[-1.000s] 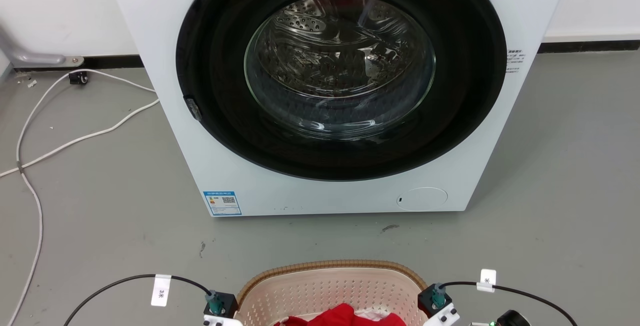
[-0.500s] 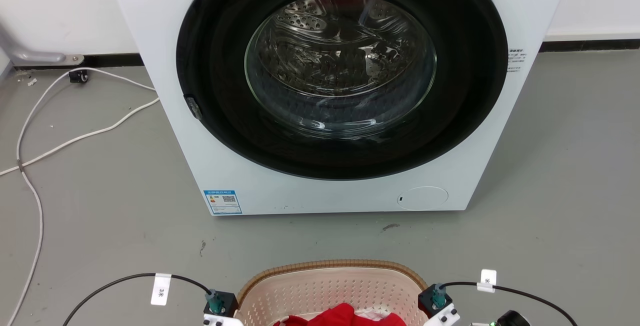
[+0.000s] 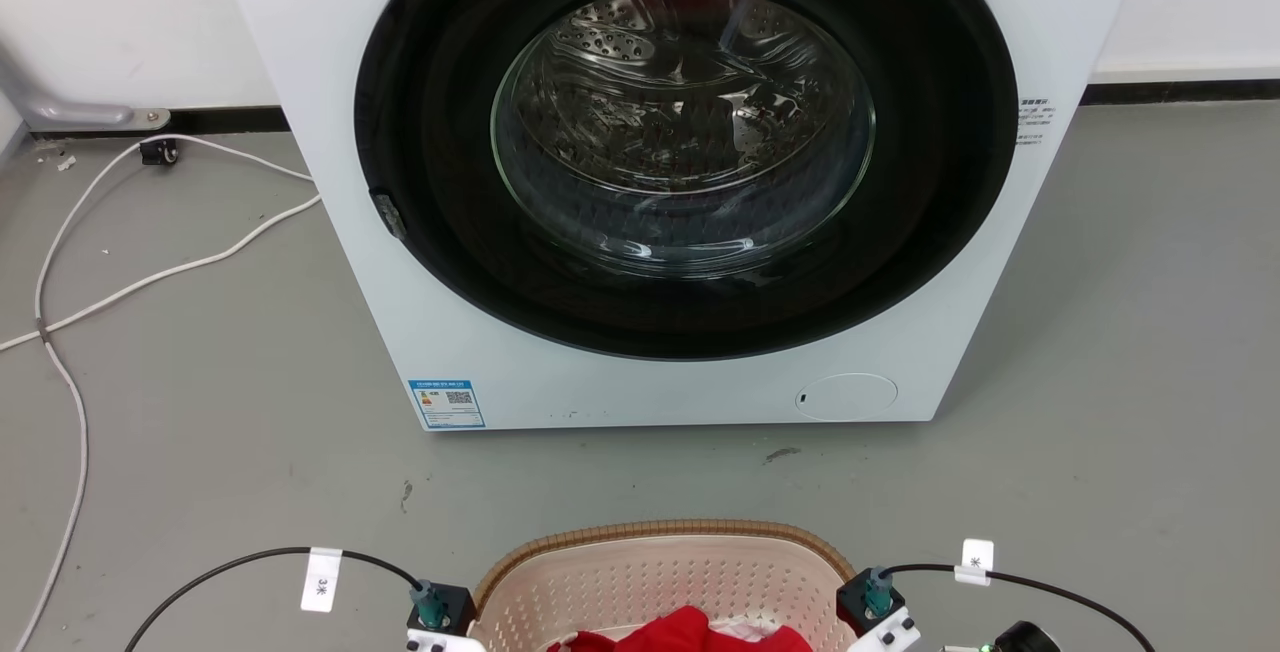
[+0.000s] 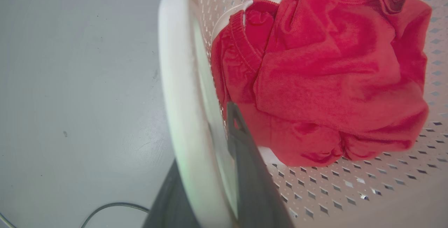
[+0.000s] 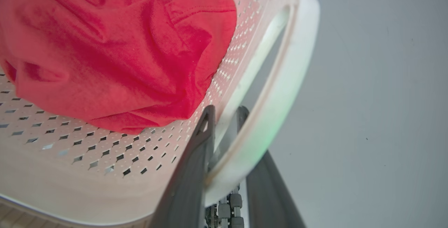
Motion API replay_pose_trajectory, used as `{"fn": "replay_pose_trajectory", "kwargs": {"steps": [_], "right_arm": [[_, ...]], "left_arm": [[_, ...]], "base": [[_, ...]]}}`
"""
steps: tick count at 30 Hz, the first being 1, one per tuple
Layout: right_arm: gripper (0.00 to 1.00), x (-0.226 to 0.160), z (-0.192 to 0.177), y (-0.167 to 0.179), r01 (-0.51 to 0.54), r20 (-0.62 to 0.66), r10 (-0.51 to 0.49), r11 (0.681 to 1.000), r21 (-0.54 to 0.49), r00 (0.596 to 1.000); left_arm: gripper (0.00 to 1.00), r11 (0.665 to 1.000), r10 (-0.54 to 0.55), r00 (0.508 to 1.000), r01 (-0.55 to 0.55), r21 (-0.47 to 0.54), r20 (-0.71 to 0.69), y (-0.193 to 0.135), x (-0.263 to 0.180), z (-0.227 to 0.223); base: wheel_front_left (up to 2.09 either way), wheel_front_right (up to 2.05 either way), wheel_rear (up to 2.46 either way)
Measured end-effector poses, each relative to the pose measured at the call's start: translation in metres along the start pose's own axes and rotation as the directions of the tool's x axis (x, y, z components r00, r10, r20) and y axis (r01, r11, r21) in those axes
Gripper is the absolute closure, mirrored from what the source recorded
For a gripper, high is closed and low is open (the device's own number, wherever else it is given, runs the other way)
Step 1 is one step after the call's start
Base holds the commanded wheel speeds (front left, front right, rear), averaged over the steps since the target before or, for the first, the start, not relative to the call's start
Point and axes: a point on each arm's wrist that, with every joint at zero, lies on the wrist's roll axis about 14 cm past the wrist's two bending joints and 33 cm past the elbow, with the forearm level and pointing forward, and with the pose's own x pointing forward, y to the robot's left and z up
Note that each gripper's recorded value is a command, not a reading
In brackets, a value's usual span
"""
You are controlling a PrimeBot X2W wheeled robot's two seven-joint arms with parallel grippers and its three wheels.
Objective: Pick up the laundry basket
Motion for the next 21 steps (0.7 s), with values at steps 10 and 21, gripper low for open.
{"fn": "replay_pose_trajectory", "kwargs": {"steps": [10, 21], "right_arm": [[1.00, 0.0002, -0.0003, 0.0005, -0.002, -0.001, 0.002, 1.000, -0.001, 1.000], [1.00, 0.0004, -0.0017, 0.0004, -0.001, -0.004, 0.001, 1.000, 0.000, 1.000]], "left_arm": [[1.00, 1.000, 0.000, 1.000, 0.000, 0.002, -0.002, 0.0004, 0.0000, -0.0015], [1.00, 1.000, -0.002, 1.000, 0.002, 0.003, -0.006, -0.0003, 0.0009, -0.0027]], "base": [[0.00, 0.00, 0.00], [0.00, 0.00, 0.00]]}}
